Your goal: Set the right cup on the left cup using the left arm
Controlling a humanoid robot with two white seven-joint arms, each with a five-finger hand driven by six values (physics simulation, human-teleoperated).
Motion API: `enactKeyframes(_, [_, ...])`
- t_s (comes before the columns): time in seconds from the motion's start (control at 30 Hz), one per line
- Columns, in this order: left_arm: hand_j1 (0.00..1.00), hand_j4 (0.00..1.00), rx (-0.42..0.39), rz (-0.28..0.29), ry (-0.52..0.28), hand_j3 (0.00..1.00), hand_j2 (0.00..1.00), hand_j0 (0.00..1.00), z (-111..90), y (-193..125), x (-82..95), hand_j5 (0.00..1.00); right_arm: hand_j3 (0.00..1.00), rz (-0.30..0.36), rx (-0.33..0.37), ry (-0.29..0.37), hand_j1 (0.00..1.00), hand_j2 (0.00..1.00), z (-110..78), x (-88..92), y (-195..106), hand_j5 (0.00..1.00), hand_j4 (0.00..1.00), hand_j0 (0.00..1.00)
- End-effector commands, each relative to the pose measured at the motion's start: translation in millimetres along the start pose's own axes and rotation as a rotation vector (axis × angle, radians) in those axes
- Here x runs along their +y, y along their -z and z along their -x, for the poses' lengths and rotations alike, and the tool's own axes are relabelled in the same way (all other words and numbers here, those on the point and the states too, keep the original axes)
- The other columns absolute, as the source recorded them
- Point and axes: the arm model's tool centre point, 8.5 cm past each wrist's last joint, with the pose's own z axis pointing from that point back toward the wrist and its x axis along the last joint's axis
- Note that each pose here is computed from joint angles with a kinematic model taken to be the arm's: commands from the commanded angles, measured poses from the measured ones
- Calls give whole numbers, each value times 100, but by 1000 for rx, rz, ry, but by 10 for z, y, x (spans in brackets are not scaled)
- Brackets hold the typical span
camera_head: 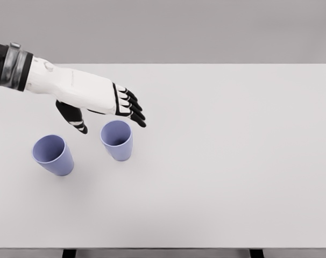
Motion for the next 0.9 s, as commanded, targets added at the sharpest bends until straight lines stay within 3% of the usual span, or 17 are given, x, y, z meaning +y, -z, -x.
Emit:
enactKeyframes(0.0, [100, 100, 3, 6, -24, 100, 100, 100, 46, 24, -45, 100, 100, 0, 0, 0, 100, 100, 0, 0, 0, 100, 100, 100])
enactKeyframes(0.27, [100, 100, 34, 68, 79, 100, 100, 100, 34, 93, -44, 100, 100, 0, 0, 0, 100, 100, 0, 0, 0, 100, 100, 100])
enactKeyframes(0.5, [100, 100, 4, 94, 128, 100, 100, 100, -45, 239, -6, 100, 100, 0, 0, 0, 100, 100, 0, 0, 0, 100, 100, 100])
enactKeyframes(0.87, [100, 100, 1, 138, 137, 100, 100, 100, -3, 389, -195, 100, 100, 0, -2, 0, 100, 100, -10, 1, 0, 100, 100, 100])
